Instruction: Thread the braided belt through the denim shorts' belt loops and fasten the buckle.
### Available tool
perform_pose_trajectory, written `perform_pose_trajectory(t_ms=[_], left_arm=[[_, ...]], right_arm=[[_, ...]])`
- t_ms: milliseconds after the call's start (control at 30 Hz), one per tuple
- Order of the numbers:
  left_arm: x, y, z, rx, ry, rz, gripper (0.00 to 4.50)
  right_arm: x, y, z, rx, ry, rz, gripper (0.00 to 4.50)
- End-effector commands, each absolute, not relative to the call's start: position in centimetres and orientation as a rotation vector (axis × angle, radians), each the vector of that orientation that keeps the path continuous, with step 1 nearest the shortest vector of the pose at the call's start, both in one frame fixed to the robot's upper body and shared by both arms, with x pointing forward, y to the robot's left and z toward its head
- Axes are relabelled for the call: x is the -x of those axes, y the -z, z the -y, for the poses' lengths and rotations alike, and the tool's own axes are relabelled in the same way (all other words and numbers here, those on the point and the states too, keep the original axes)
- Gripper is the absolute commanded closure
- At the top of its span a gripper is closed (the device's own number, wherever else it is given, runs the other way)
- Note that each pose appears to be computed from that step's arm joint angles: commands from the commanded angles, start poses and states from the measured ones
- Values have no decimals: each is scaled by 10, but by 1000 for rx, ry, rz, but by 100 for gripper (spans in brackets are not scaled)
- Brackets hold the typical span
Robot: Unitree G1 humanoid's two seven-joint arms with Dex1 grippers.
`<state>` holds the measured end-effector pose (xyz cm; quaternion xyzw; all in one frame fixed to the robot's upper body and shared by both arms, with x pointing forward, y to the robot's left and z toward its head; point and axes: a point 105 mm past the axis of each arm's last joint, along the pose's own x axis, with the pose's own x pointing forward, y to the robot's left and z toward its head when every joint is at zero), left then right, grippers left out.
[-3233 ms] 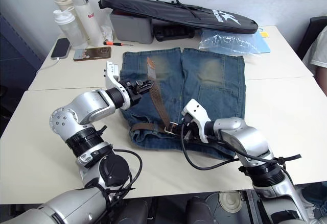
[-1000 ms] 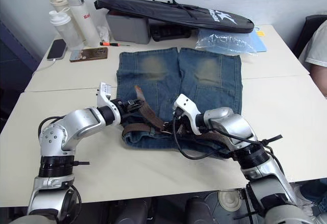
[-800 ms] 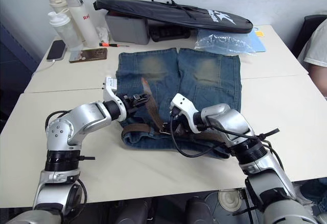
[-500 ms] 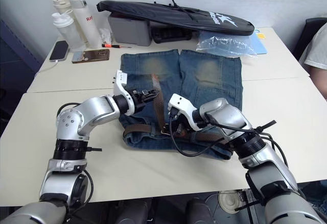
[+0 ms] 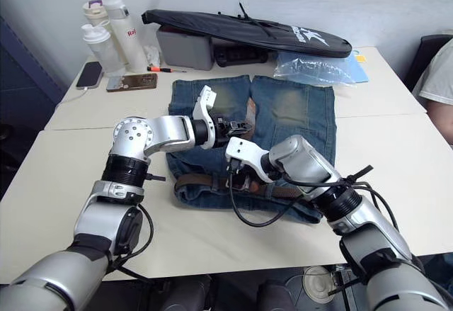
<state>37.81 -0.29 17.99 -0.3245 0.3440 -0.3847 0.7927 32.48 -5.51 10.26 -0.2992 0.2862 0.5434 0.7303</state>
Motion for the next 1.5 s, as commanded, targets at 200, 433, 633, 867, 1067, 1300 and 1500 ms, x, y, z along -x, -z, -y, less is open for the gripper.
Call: perform_pose_trajectory(t_ms=[200,433,633,867,1067,1300,1500], left_arm=[[-361,-206,80,595,1133,-714,450],[-348,-198,111,497,1244,-745,450],[-348,-191,107,472,1256,-768,450],[-364,-184,73,497,1174,-771,450],[-383,-191,35,542,1072,-726,450],[-386,-189,26,550,1044,-718,450],[-381,-183,32,531,1054,-731,450]], right_arm=[[-288,-22,70,731,-1153,-917,442],[-287,-21,68,732,-1125,-898,442],[-298,-35,69,709,-1064,-811,442],[-307,-68,73,605,-1007,-689,442],[-313,-93,92,587,-938,-614,442],[-318,-131,94,529,-916,-504,442],[-319,-156,93,502,-910,-453,442]])
